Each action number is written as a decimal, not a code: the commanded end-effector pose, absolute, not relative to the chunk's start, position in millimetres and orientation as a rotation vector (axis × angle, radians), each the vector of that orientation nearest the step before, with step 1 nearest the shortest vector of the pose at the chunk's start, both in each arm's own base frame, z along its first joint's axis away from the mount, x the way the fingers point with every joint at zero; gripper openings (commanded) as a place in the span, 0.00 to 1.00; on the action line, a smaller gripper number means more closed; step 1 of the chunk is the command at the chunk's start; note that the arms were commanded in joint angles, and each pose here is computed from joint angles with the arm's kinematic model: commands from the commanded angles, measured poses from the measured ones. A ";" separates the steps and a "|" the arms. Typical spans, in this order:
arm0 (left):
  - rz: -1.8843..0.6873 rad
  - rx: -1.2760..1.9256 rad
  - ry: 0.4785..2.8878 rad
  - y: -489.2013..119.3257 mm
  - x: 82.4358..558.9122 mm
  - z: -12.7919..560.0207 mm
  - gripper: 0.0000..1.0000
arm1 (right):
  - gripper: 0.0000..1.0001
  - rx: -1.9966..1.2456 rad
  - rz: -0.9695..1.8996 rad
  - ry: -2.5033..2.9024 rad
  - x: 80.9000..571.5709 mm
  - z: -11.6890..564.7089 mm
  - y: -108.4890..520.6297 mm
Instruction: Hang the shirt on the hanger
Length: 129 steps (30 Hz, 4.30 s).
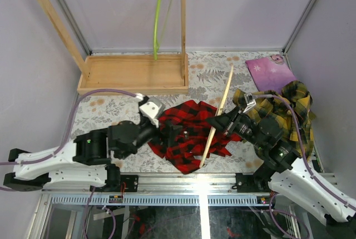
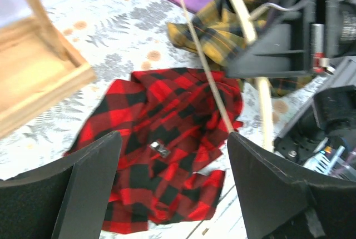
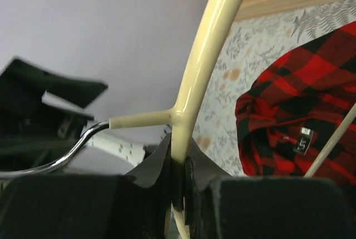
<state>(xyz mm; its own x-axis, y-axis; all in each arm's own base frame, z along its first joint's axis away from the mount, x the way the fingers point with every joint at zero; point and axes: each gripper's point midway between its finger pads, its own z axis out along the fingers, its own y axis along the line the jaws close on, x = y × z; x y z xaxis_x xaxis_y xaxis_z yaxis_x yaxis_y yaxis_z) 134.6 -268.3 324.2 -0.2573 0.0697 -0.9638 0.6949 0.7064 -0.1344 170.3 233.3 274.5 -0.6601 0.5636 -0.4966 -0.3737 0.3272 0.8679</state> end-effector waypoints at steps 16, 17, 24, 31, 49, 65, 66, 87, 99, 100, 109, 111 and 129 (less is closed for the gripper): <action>-0.343 1.088 1.203 -230.0 134.9 376.2 0.72 | 0.00 -0.987 1.362 1.998 77.2 283.6 242.6; -0.336 1.141 1.167 -235.6 131.7 374.5 0.70 | 0.00 -1.020 1.378 2.004 75.1 283.1 244.3; -0.202 1.348 1.003 -256.0 131.0 367.3 0.66 | 0.00 -1.177 1.451 2.009 72.6 285.9 255.5; -0.140 1.497 0.933 -270.5 128.7 353.2 0.58 | 0.00 -1.296 1.533 1.968 66.3 294.5 260.8; 0.018 1.673 0.846 -288.9 137.8 325.6 0.40 | 0.00 -1.380 1.670 1.921 44.4 304.5 256.9; 0.110 1.707 0.794 -288.4 144.6 328.7 0.00 | 0.32 -1.281 1.466 1.912 63.3 305.2 254.1; 0.110 1.702 0.795 -287.4 144.5 329.4 0.00 | 0.44 -1.271 1.448 1.905 65.1 305.9 253.9; 0.040 1.567 1.025 -258.4 147.8 317.9 0.00 | 0.78 -0.837 0.946 1.713 132.1 328.9 217.0; -0.039 1.480 1.010 -246.2 140.8 332.7 0.00 | 0.68 -0.862 1.079 1.746 125.6 308.7 236.2; -0.040 1.474 1.012 -245.6 140.9 333.2 0.00 | 0.64 -0.863 1.095 1.747 124.2 308.1 237.9; -0.056 1.463 1.051 -245.4 141.2 322.3 0.00 | 0.20 -0.856 1.265 1.719 113.7 308.3 254.6; -0.072 1.452 1.057 -245.2 140.2 323.0 0.00 | 0.10 -0.859 1.273 1.717 113.1 308.0 255.5; -0.411 1.189 1.281 -242.4 122.2 297.7 1.00 | 0.00 -0.338 0.836 1.714 183.3 323.8 192.7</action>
<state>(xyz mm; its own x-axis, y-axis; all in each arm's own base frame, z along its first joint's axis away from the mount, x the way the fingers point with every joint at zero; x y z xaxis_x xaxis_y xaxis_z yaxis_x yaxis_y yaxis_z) 121.5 -235.3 289.4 0.4186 0.4658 -0.7796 0.7713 0.2709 0.5760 154.1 214.0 300.6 -0.4034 0.0484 -0.9137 -0.7316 0.5827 0.3539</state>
